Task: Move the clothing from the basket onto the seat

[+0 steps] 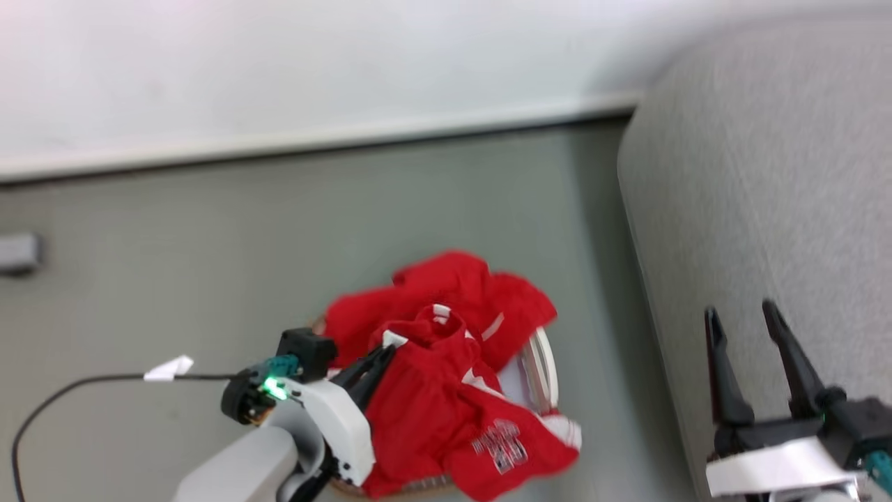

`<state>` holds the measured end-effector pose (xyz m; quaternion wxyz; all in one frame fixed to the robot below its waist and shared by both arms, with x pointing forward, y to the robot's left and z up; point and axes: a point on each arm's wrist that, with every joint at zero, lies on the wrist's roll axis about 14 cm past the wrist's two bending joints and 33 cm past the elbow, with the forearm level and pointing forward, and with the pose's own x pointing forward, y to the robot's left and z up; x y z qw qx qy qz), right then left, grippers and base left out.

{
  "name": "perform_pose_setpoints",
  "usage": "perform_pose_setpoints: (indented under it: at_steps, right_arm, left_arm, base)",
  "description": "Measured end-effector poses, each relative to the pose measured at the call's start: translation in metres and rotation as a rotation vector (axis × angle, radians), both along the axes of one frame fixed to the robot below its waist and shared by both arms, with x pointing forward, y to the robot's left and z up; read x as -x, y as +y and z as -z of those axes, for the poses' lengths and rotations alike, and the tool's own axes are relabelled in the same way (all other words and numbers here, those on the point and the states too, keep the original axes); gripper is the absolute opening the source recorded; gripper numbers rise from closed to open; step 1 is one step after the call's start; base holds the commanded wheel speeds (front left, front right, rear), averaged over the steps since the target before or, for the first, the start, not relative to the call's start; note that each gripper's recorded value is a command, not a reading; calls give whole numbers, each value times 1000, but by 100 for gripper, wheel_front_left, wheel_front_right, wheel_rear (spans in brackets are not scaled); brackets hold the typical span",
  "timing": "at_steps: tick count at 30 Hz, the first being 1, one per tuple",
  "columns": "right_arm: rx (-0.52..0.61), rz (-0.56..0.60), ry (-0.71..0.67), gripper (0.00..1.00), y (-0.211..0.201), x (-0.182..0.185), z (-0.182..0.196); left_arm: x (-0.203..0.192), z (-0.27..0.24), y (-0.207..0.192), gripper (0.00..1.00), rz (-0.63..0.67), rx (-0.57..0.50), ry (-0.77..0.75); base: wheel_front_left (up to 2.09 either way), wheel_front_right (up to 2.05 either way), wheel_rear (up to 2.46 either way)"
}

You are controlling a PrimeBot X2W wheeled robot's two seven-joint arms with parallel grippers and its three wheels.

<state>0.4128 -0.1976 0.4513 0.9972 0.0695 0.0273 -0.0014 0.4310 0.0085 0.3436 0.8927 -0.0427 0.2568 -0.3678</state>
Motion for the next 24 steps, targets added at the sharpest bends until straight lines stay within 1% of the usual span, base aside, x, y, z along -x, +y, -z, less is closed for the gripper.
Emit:
perform_pose_setpoints:
  at_steps: [2, 9, 11, 15, 18, 24]
  right_arm:
    - [2, 0, -14, 100, 0, 9, -7]
    - [2, -12, -73, 100, 6, 36, -31]
    - [1, -14, -86, 100, 7, 45, -36]
    - [-3, -19, -107, 100, 10, 62, -43]
    - [-4, -20, -129, 100, 11, 71, -50]
    - [-10, -37, -152, 100, 17, 86, -55]
  left_arm:
    - [-1, -25, 0, 0, -37, 35, -53]
    - [20, -90, 12, 0, -141, 120, -197]
    - [25, -107, 17, 0, -161, 127, -250]
    - [37, -136, 25, 0, -206, 163, -327]
    - [43, -155, 28, 0, -214, 176, -389]
    - [53, -180, 36, 0, -242, 209, -455]
  base:
    - [0, 0, 0]
    - [0, 0, 0]
    - [0, 0, 0]
    - [0, 0, 0]
    - [0, 0, 0]
    - [0, 0, 0]
